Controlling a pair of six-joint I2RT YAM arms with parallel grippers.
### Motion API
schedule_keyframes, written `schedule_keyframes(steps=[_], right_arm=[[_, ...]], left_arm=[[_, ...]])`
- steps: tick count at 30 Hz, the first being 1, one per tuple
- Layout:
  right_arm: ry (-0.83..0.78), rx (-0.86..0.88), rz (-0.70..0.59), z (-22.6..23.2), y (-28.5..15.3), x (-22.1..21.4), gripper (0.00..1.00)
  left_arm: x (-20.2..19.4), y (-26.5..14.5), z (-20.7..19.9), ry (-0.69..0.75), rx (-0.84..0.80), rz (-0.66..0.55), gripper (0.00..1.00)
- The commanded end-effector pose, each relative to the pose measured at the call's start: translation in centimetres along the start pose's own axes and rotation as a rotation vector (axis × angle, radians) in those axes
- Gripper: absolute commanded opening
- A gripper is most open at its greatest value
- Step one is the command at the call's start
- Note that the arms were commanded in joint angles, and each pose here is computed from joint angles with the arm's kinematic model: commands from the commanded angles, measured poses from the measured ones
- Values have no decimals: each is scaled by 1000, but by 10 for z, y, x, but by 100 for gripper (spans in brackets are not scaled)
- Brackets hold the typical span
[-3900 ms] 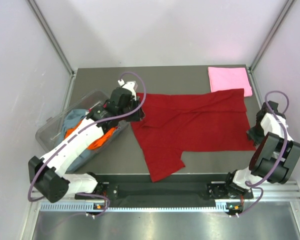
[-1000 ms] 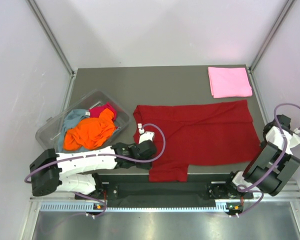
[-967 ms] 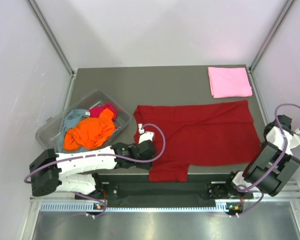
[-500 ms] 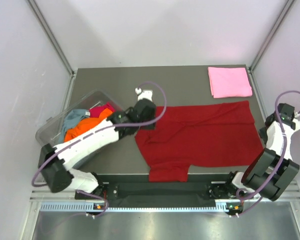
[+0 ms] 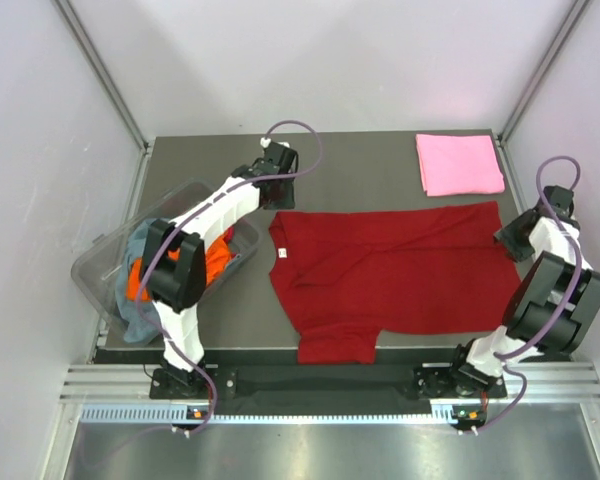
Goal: Fold and stack the t-shirts
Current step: Fold the tshirt
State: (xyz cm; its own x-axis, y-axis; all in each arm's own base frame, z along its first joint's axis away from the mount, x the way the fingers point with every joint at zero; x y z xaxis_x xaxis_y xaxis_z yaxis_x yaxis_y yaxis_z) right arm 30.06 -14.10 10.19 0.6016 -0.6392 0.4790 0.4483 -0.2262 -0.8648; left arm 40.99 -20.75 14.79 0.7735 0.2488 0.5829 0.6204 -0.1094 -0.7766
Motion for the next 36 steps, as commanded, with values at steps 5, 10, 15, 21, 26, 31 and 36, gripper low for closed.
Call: schedule_keyframes(steps=[5,10,15,21,26,31,36], right_arm=[[-17,64,-80,17,18,32,42],[-28,36,-94,14,26,41,42],[-19,64,-108,20,35,49,42],[-16,58,-105,21,42,54,42],[-17,55,-104,19,46,51,43],[-18,45,-104,17,53,49,43],[-18,24,-92,14,61,45,41]], left_arm=[[8,42,-8,17,-27,25,38],[7,59,-1,17,-1,33,38],[3,74,4,18,21,52,36],[0,84,4,18,12,65,37],[-3,93,10,23,42,80,37],[-1,95,14,24,62,66,34],[1,101,26,31,141,50,22]])
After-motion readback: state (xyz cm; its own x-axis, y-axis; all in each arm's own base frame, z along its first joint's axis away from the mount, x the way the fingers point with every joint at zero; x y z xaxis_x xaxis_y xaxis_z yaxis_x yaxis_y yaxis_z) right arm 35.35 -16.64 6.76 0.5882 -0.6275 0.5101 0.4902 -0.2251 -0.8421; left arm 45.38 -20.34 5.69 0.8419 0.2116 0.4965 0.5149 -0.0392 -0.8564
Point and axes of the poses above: each gripper's point midway between its finger pads, its own y axis out along the fingers, its own z axis along the line the jaws close on, x = y × z, the point moved 3 cm from there along -y, back along the fingers, and after that the axes turned 12 degrees about -y, right-handed, at the moved point
